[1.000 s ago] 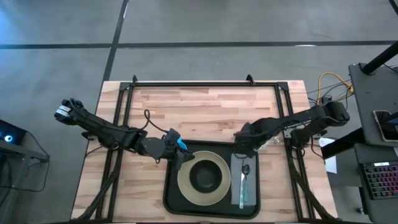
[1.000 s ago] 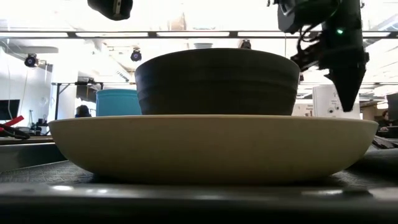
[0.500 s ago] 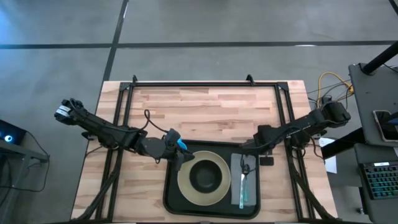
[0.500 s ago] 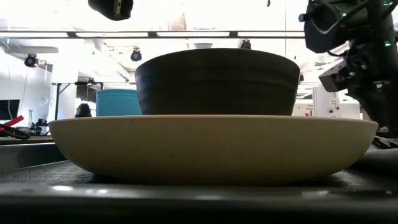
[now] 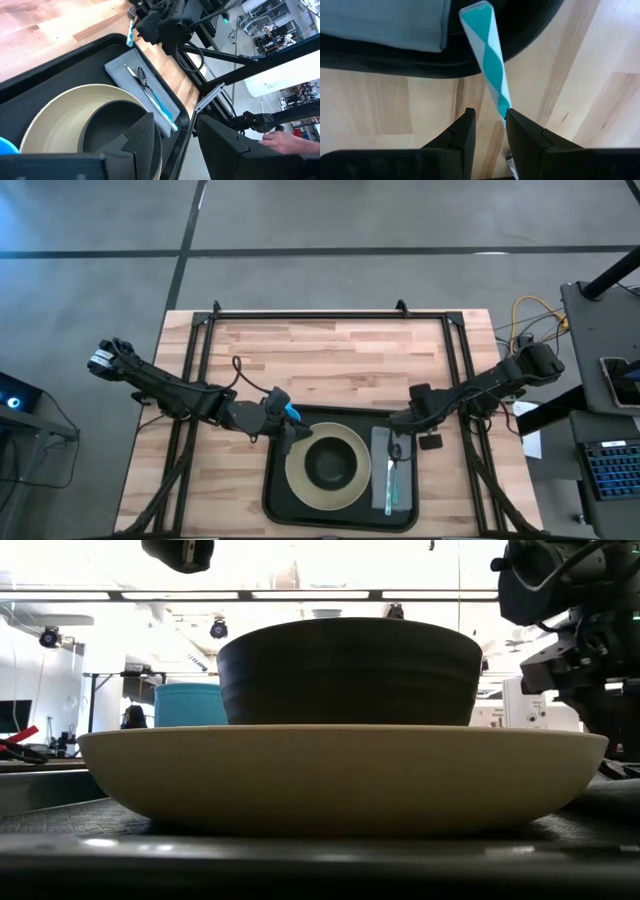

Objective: Set up tray
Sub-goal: Put the white fork to the left side of the white knife on the gray napkin on the black serving tray

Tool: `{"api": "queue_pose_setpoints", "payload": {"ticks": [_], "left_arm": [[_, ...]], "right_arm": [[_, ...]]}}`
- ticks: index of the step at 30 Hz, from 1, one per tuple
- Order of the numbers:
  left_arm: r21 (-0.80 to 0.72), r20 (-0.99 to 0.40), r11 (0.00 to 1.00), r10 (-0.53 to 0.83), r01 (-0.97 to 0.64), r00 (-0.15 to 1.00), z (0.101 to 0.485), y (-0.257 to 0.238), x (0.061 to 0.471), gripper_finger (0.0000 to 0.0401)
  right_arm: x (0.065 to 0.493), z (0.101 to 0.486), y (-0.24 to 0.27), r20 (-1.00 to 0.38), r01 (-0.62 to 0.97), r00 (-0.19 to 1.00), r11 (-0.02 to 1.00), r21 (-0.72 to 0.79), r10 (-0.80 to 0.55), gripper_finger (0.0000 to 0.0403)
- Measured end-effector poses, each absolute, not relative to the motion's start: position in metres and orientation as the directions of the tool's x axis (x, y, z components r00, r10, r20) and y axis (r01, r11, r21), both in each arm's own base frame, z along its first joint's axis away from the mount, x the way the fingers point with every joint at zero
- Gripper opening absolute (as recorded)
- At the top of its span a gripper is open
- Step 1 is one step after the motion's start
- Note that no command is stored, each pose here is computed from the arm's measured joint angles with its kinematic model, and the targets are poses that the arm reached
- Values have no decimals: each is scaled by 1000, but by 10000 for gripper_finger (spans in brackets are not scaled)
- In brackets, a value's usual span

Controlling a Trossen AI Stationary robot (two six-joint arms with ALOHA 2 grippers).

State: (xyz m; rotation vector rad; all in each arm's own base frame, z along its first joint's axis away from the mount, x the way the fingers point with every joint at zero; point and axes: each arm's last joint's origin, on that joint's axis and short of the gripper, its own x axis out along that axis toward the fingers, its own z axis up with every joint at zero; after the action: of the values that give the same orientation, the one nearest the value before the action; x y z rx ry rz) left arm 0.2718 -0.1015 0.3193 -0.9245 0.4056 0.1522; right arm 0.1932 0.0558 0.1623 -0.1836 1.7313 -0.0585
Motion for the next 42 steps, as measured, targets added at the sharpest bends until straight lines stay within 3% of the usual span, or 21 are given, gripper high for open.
{"api": "queue_pose_setpoints", "payload": {"ticks": [19, 29, 34, 38, 42], "left_arm": [[-734, -405, 613, -49, -292, 913, 319, -102, 272, 131], [-734, -405, 613, -49, -293, 913, 319, -102, 272, 131], [-734, -405, 613, -49, -293, 913, 319, -102, 272, 131], [-733, -406, 613, -48, -293, 913, 319, -102, 272, 131], [-734, -406, 612, -48, -294, 913, 319, -102, 272, 131]], "right_arm": [[194, 150, 50, -970, -85, -191, 987, -138, -152, 93], [197, 150, 51, -974, -86, -177, 988, -128, -141, 28], [201, 154, 53, -978, -85, -168, 990, -112, -125, 20], [210, 170, 61, -976, -169, -112, 972, -166, -186, 19], [222, 194, 78, -966, -387, 6, 890, -240, -258, 19]]}}
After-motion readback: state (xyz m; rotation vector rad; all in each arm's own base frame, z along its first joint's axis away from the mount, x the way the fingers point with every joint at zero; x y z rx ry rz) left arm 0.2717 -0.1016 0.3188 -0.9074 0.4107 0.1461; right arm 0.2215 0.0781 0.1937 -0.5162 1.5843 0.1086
